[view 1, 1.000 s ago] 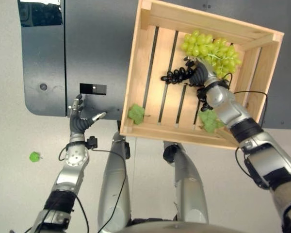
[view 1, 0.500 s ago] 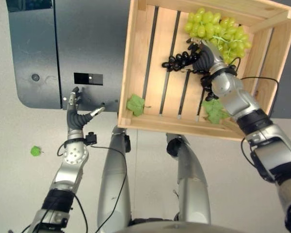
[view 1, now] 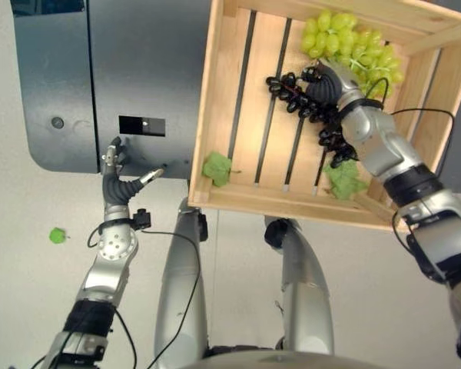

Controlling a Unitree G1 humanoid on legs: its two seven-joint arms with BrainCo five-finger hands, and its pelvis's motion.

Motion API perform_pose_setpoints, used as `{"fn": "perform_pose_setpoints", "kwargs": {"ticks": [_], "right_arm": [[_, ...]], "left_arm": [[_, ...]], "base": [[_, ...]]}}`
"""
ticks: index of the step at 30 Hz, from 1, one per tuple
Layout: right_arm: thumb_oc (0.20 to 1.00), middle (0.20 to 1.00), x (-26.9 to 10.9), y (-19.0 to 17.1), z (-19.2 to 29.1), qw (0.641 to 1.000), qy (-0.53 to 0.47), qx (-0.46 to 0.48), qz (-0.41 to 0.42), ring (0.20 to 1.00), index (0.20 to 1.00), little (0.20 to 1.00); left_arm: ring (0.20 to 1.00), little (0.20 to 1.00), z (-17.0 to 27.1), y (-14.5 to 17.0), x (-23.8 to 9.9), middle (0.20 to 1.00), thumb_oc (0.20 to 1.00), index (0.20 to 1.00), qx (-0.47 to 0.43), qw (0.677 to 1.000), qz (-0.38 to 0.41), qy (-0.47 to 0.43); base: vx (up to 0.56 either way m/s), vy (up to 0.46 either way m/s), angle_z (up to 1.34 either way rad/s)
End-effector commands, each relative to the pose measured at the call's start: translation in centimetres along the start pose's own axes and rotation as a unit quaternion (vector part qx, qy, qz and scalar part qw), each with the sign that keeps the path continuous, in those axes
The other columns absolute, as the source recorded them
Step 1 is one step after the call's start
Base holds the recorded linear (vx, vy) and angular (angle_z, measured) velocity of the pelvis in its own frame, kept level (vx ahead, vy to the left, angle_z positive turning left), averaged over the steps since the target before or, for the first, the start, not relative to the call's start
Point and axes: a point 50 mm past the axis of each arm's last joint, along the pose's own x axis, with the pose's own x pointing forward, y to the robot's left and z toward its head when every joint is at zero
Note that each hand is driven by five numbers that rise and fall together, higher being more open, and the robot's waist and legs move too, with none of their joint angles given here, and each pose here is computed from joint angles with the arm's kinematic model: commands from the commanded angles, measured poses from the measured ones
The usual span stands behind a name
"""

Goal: Pick up the fruits from the basket on one side to the basket on the other side

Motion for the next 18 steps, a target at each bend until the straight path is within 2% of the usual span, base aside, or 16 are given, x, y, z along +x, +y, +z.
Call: {"fn": "perform_pose_setpoints", "kwargs": {"ticks": [1, 12, 13, 18], "right_arm": [[0.200, 0.200, -0.2, 0.4, 1.0, 0.998, -0.037, -0.034, 0.040, 0.200, 0.200, 0.200], [0.200, 0.200, -0.6, -0.5, 1.1, 0.998, -0.048, 0.007, 0.026, 0.200, 0.200, 0.200], [1.000, 1.000, -0.7, -0.9, 1.2, 0.998, -0.053, -0.001, 0.025, 1.000, 1.000, 1.000], [1.000, 1.000, -0.9, -2.9, 1.9, 0.995, -0.081, -0.061, 0.009, 1.000, 1.000, 1.000]], "left_arm": [[1.000, 1.000, 0.8, 0.8, -0.7, 1.000, 1.000, 1.000, 0.012, 1.000, -0.012, -0.020], [1.000, 1.000, 0.8, 0.8, -1.0, 1.000, 1.000, 1.000, 0.016, 0.999, -0.023, -0.021], [1.000, 1.000, 0.8, 0.9, -1.0, 1.000, 1.000, 1.000, 0.021, 0.999, -0.024, -0.021], [1.000, 1.000, 0.9, 1.3, -1.2, 1.000, 1.000, 1.000, 0.027, 0.999, -0.024, -0.024]], "base": [[0.00, -0.013, 0.05], [0.00, -0.002, 0.00], [0.00, 0.000, 0.00], [0.01, -0.003, 0.03]]}}
